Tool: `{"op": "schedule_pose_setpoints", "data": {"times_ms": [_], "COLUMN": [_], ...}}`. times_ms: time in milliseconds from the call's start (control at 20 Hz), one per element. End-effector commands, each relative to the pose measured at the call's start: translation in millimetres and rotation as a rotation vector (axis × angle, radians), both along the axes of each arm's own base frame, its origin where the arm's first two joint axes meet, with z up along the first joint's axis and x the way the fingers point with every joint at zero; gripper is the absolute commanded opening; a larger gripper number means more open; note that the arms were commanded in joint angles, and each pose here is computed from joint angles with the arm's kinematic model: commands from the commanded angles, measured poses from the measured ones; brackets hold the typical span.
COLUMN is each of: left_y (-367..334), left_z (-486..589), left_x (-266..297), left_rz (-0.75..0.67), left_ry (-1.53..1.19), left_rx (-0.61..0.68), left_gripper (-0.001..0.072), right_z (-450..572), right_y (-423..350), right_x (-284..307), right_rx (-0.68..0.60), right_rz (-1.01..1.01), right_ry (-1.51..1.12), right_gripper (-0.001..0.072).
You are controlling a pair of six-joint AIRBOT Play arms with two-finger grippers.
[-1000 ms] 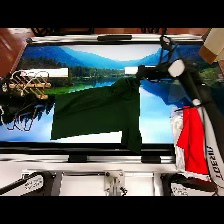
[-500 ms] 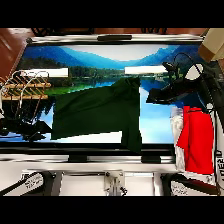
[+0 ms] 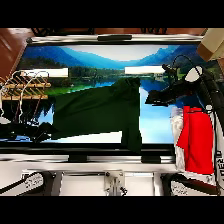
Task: Fold the shirts.
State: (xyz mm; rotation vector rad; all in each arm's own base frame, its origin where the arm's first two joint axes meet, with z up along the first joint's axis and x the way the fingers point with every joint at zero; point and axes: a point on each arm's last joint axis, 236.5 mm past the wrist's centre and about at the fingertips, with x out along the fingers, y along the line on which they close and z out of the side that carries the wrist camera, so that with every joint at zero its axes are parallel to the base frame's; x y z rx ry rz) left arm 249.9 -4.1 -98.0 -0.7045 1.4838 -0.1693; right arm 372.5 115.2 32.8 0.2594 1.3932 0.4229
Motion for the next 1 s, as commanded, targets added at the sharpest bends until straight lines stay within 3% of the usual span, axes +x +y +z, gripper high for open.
{"op": "schedule_pose_setpoints", "data": {"times_ms": [0,100,150,200,250,300,600,950], "left_y": [2.3,-3.5,-5.2,-6.4,-8.5,-10.7,-12.6,-8.0], "left_z": [-13.1,-19.0,-21.0,-21.3,-20.4,-19.1,-6.4,15.7], "left_x": [2.8,2.1,2.8,2.7,2.2,-0.2,-0.4,7.8], "left_rz": [-0.006,-0.022,-0.019,-0.012,-0.017,-0.036,-0.066,-0.066], "left_ry": [0.0,0.017,0.023,0.031,0.033,0.034,0.001,-0.087], "left_rx": [0.023,0.019,0.02,0.018,0.013,0.005,0.005,0.053], "left_gripper": [0.0686,0.0505,0.0283,0.0169,0.0132,0.0047,0.003,0.003], "right_z": [0.2,-0.2,-2.9,-11.5,-25.7,-43.3,-101.4,-126.3], "right_y": [0.1,-0.6,-3.5,-7.0,-12.4,-14.4,0.6,23.4], "right_x": [0.5,0.4,-0.6,-7.9,-18.4,-32.3,-55.8,-54.1], "right_rx": [0.002,-0.001,-0.015,-0.032,-0.056,-0.064,0.013,0.015], "right_rz": [-0.004,-0.004,-0.004,0.001,0.003,0.001,-0.1,-0.078], "right_ry": [-0.002,-0.001,0.003,0.033,0.074,0.127,0.191,0.191], "right_gripper": [0.0502,0.0502,0.0502,0.0502,0.0502,0.0502,0.0503,0.0502]}}
